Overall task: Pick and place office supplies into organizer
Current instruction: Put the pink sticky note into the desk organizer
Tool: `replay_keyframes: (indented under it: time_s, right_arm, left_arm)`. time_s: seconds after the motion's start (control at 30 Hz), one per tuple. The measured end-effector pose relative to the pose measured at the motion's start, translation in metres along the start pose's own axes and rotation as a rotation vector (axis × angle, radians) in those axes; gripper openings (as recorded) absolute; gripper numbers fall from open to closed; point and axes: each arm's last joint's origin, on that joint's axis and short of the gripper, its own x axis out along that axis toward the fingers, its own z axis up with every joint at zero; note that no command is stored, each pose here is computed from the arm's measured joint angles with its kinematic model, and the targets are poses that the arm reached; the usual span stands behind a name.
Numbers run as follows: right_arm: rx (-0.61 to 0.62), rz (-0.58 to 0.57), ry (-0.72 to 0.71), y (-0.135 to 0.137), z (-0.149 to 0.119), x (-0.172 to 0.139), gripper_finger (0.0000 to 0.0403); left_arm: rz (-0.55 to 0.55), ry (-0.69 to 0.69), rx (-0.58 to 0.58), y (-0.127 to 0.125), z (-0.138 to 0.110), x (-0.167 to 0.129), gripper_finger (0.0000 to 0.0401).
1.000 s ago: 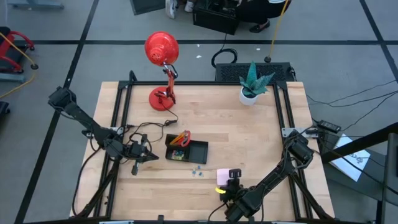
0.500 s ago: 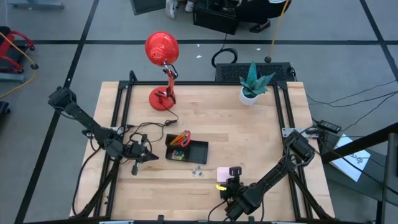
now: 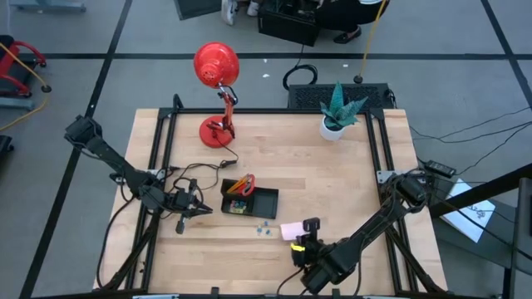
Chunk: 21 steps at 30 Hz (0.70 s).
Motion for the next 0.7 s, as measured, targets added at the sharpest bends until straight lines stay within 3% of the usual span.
replay_keyframes:
  time_s: [0.23, 0.37, 0.5, 0.7]
  right_arm:
    - [-0.032, 0.048, -0.176, 0.003, 0.027, -0.012, 0.0002]
    - [0.001, -0.023, -0.245, -0.005, 0.039, -0.006, 0.0002]
    - [-0.017, -0.112, -0.257, -0.025, 0.051, 0.008, 0.0003]
    - [-0.055, -0.071, -0.200, -0.058, 0.064, 0.037, 0.0003]
  left_arm:
    - [0.000, 0.000, 0.009, 0.000, 0.000, 0.000, 0.0037]
    - [0.000, 0.000, 0.010, 0.000, 0.000, 0.000, 0.0037]
    - [0.000, 0.000, 0.002, 0.000, 0.000, 0.000, 0.0037]
    - [0.000, 0.000, 0.007, 0.000, 0.000, 0.000, 0.0037]
